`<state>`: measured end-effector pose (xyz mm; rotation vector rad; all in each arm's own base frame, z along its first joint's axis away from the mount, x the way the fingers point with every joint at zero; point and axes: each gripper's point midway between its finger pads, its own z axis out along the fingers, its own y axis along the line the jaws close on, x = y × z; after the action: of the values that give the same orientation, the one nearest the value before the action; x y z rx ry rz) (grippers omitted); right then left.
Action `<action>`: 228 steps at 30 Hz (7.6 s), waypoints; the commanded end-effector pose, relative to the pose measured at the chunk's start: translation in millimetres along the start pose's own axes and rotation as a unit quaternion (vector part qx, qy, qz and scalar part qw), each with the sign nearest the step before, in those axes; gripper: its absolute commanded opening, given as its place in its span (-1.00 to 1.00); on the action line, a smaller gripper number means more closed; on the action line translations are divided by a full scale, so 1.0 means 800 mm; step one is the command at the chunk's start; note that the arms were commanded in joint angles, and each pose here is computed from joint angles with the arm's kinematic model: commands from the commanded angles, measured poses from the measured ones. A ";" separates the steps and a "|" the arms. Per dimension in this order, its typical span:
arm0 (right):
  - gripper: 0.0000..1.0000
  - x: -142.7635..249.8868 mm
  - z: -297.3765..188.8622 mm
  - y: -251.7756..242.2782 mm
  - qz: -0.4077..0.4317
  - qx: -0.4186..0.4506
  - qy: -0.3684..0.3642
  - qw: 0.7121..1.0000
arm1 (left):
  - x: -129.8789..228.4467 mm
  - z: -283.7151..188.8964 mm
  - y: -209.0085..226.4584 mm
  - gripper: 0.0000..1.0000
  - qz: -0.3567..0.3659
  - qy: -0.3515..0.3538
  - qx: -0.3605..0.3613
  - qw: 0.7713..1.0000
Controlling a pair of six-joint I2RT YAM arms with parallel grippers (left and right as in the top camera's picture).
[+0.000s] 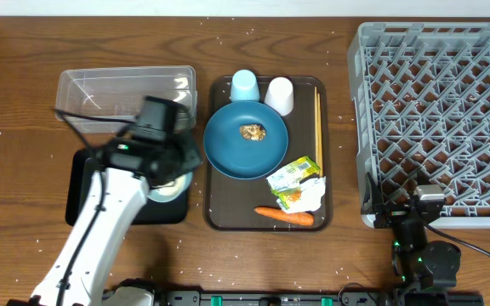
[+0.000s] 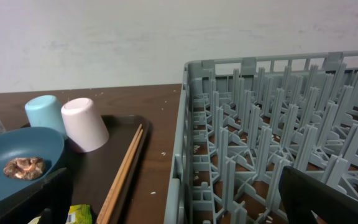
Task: Sort waste into correct bins and load items into the dishwasher rack
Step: 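Lift the white bowl and carry it left over the black tray, then tilt the white bowl with the left gripper, pouring rice onto the black tray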
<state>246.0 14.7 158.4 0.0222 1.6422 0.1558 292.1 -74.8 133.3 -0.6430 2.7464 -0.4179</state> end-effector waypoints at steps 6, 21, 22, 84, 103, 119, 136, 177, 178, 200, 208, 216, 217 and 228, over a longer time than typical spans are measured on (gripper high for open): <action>0.99 0.002 0.000 -0.003 -0.006 0.006 0.003 1.000 | -0.014 -0.016 0.002 -0.88 -0.011 0.055 0.143 0.988; 0.99 0.002 0.000 -0.003 -0.006 0.006 0.003 1.000 | -0.039 -0.050 0.013 -0.87 -0.060 0.051 0.261 0.962; 0.99 0.002 0.000 -0.003 -0.006 0.006 0.003 1.000 | -0.039 -0.050 0.014 -0.88 -0.064 0.052 0.264 0.961; 0.99 0.002 0.000 -0.003 -0.006 0.006 0.003 1.000 | -0.080 -0.056 0.089 -0.88 -0.171 0.002 0.474 0.864; 0.99 0.002 0.000 -0.003 -0.006 0.006 0.003 1.000 | -0.086 -0.082 0.081 -0.88 -0.201 0.020 0.534 0.821; 0.99 0.002 0.000 -0.003 -0.006 0.006 0.003 1.000 | -0.106 -0.086 0.087 -0.88 -0.195 0.004 0.535 0.822; 0.98 0.002 0.000 -0.003 -0.006 0.006 0.003 1.000 | -0.102 -0.083 0.077 -0.88 -0.151 -0.008 0.536 0.831; 0.98 0.002 0.000 -0.003 -0.006 0.006 0.003 1.000 | -0.079 -0.005 0.130 -0.88 -0.246 0.011 0.329 0.912; 0.98 0.002 0.000 -0.003 -0.006 0.006 0.003 1.000 | -0.081 -0.013 0.119 -0.88 -0.240 0.013 0.359 0.902; 0.99 0.002 0.000 -0.003 -0.006 0.006 0.003 1.000 | -0.106 -0.091 0.068 -0.88 -0.180 0.018 0.538 0.824; 0.98 0.002 0.000 -0.003 -0.006 0.006 0.003 1.000 | -0.106 -0.110 0.061 -0.88 -0.242 0.057 0.536 0.807; 0.98 0.002 0.000 -0.003 -0.006 0.006 0.003 1.000 | -0.117 -0.200 0.025 -0.88 -0.180 0.004 0.547 0.817; 0.98 0.002 0.000 -0.003 -0.006 0.006 0.003 1.000 | -0.118 -0.213 0.020 -0.88 -0.165 -0.008 0.549 0.819; 0.98 0.002 0.000 -0.003 -0.006 0.006 0.003 1.000 | -0.111 -0.173 0.036 -0.88 -0.138 -0.030 0.546 0.826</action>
<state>246.0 14.7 158.3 0.0220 1.6430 0.1556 308.1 19.6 309.5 -0.5652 1.8158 -1.7176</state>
